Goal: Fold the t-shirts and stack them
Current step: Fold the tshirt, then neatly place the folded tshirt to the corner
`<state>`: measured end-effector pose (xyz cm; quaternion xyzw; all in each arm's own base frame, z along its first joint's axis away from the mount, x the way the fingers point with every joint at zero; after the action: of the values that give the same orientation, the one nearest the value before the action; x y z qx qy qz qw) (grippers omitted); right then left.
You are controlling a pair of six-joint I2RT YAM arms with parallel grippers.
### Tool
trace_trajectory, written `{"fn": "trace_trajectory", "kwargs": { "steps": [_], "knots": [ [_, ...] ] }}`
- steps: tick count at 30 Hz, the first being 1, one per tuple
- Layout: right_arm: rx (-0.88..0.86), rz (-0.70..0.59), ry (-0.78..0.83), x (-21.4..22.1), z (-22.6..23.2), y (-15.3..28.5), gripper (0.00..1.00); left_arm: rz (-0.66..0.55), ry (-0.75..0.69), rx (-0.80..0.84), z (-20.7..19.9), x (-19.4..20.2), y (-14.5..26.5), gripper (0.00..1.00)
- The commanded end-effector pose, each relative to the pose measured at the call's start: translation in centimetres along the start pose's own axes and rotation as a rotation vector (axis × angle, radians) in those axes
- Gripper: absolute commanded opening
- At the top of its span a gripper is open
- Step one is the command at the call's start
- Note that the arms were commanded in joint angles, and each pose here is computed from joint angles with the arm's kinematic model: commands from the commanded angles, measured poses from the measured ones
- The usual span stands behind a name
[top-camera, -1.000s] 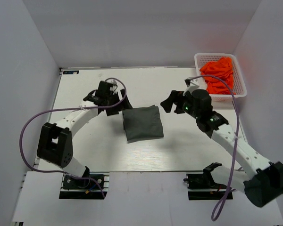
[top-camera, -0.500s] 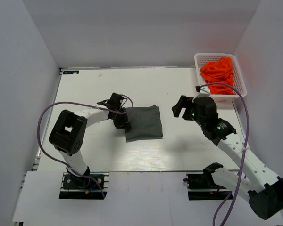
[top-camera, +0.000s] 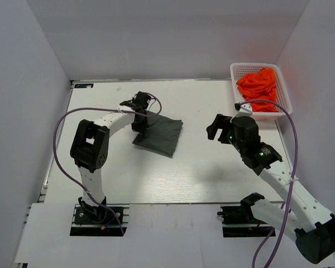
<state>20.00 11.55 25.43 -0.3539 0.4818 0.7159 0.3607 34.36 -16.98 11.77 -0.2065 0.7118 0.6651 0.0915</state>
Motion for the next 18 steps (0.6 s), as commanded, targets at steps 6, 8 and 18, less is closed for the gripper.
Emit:
{"fn": "trace_trajectory", "kwargs": {
  "steps": [6,8,18],
  "knots": [
    [0.063,-0.033,0.032,-1.2,-0.3,-0.4,0.91,-0.322,-0.261,-0.233,2.4,-11.2,3.7,0.00],
    [0.079,-0.049,0.029,-1.6,-0.3,-0.1,0.91,-0.350,-0.251,-0.303,3.6,-13.2,3.7,0.00],
    [0.148,-0.138,0.040,-3.8,-0.7,0.8,0.91,-0.379,-0.141,-0.424,12.4,-21.2,0.3,0.00]
  ]
}}
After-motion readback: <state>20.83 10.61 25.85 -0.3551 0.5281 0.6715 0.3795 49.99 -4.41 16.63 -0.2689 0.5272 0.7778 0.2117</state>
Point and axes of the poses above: each gripper's point midway between its finger pads, its own y axis back along the fingers, its own z axis along the line the jaws close on, x = y × z, the point moved 9 cm from there along y, back along the fingers, and after that the axes turned 3 degrees about y, right-handed, at the moved point
